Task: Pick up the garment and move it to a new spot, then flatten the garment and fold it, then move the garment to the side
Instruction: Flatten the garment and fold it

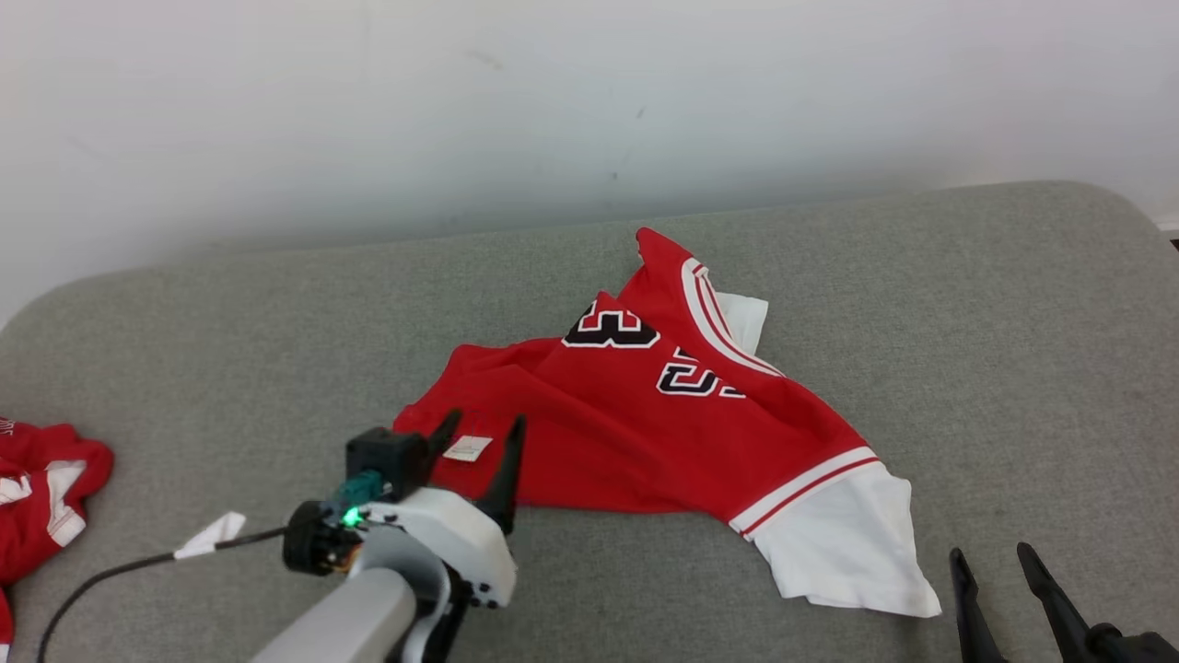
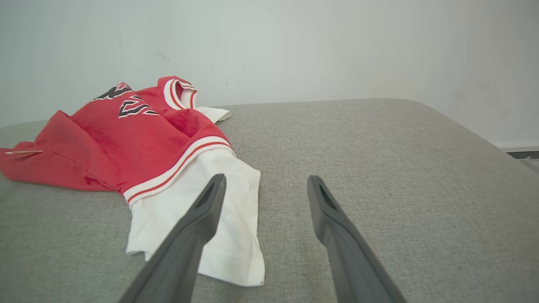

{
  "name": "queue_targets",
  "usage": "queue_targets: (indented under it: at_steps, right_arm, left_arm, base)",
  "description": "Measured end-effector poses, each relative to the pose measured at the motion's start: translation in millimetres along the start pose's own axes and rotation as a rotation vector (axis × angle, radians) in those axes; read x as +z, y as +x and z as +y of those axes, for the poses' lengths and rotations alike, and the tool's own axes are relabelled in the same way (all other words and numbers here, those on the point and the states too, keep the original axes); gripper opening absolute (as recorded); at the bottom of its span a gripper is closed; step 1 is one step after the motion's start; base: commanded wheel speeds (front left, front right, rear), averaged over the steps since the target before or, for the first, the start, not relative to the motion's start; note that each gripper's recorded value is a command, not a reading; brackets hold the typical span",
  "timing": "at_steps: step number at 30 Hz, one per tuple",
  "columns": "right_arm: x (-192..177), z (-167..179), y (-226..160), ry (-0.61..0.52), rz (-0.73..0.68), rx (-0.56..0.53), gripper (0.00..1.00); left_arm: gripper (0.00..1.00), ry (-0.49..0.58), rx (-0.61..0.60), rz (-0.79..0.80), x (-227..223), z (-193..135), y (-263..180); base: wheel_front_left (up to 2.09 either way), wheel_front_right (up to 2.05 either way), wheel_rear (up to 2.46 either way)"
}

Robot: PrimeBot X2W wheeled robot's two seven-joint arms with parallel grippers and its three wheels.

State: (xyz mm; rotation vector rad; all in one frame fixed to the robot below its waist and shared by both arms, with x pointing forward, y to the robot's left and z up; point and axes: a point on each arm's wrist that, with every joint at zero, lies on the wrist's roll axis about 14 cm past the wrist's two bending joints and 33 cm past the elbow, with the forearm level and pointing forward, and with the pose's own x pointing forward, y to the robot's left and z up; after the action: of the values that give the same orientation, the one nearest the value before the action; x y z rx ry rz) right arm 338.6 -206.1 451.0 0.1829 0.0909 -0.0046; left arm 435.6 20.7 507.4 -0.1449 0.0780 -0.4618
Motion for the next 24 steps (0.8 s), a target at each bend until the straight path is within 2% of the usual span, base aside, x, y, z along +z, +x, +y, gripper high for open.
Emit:
queue_targets:
  at_steps: [4,11,15,18,24]
  right_arm:
    - [-1.2,4.0,7.1,-0.002,0.006,0.013,1.00]
    - [-10.2,-3.4,15.9,-0.002,0.038,-0.011,1.00]
    - [-18.8,-12.5,16.1,0.000,0.066,-0.042,1.00]
    - [-22.7,-19.5,14.0,0.001,0.079,-0.067,1.00]
    - [-22.6,-21.4,13.7,0.005,0.077,-0.077,1.00]
  left_arm:
    - [1.00,0.058,0.078,0.100,-15.6,42.2,9.8]
    - [1.00,0.173,0.105,0.302,-46.1,90.5,32.0]
    - [1.00,0.208,0.105,0.389,-66.5,105.7,40.9]
    - [1.00,0.195,0.098,0.443,-82.6,105.7,43.4]
    - [1.00,0.182,0.105,0.446,-86.0,104.6,44.6]
  base:
    - [0.00,0.00,0.00]
    - [0.00,0.00,0.00]
    - [0.00,0.00,0.00]
    - [0.00,0.00,0.00]
    - [0.00,0.00,0.00]
